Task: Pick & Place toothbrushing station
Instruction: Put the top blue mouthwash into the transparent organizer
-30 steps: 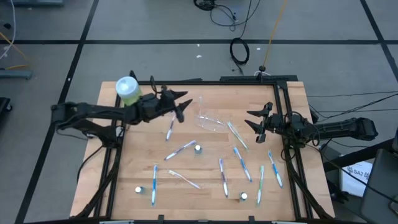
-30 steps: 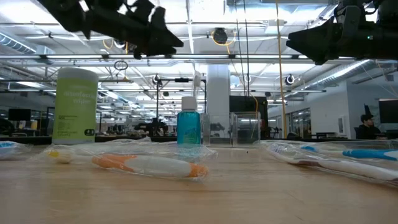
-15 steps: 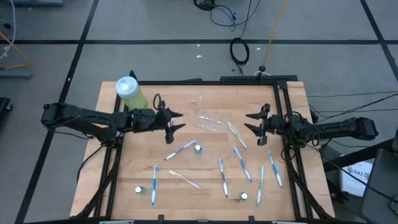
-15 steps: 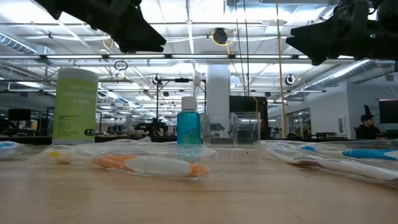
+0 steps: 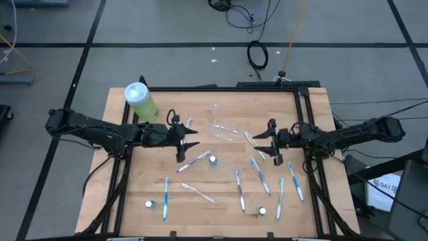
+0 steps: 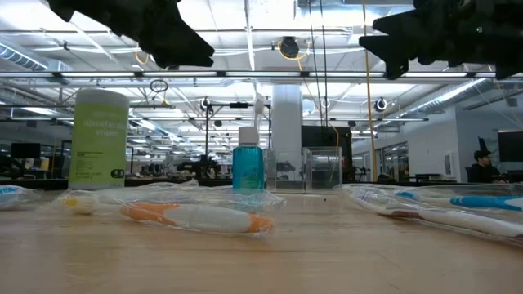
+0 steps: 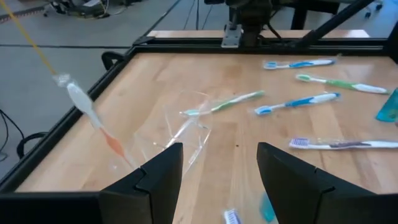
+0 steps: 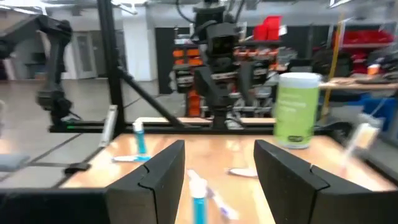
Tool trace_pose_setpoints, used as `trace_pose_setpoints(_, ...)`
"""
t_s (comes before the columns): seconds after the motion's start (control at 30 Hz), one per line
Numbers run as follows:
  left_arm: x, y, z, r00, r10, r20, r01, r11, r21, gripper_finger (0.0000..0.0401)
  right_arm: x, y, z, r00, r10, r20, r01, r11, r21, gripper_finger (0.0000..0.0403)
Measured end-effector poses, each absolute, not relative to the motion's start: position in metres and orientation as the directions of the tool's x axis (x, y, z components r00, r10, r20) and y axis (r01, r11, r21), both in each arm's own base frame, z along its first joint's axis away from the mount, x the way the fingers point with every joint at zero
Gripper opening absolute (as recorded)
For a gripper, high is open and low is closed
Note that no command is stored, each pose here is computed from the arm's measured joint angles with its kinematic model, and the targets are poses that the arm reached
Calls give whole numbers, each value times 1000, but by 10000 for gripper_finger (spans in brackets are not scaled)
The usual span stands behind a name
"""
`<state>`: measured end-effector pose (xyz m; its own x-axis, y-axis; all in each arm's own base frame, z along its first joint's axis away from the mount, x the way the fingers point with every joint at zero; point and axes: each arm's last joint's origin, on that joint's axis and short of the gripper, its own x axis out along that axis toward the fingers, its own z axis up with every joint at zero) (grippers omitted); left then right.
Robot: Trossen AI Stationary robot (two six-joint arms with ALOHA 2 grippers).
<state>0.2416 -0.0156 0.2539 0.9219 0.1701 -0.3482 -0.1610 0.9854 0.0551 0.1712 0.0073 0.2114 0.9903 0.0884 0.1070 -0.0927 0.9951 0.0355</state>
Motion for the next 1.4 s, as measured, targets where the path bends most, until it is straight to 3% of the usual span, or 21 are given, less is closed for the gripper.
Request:
trace_pose_setpoints(0.2, 244, -20, 251, 929, 31, -368, -35, 999, -6, 214, 187, 12, 212, 993, 101, 57, -104, 994, 38, 185)
trace_pose_setpoints(0.37, 243, -19, 251, 929, 49, -367, -52, 999, 1, 214, 213, 23, 201, 987, 151, -54, -152, 988, -10, 185)
trace_pose_setpoints(0.5, 242, -19, 253, 933, 50, -357, -54, 999, -1, 214, 239, 27, 206, 985, 159, -59, -165, 981, -99, 185)
trace_pose_setpoints(0.77, 242, -19, 252, 930, 50, -365, -49, 999, 12, 214, 283, 32, 197, 978, 160, -133, -167, 985, -36, 188)
trace_pose_setpoints(1.13, 242, -20, 252, 929, 42, -368, -39, 999, 16, 214, 320, 34, 175, 966, 152, -210, -161, 987, -29, 267)
trace_pose_setpoints(1.4, 242, -20, 252, 929, 39, -368, -33, 999, 22, 214, 342, 35, 156, 954, 148, -261, -151, 988, 6, 274)
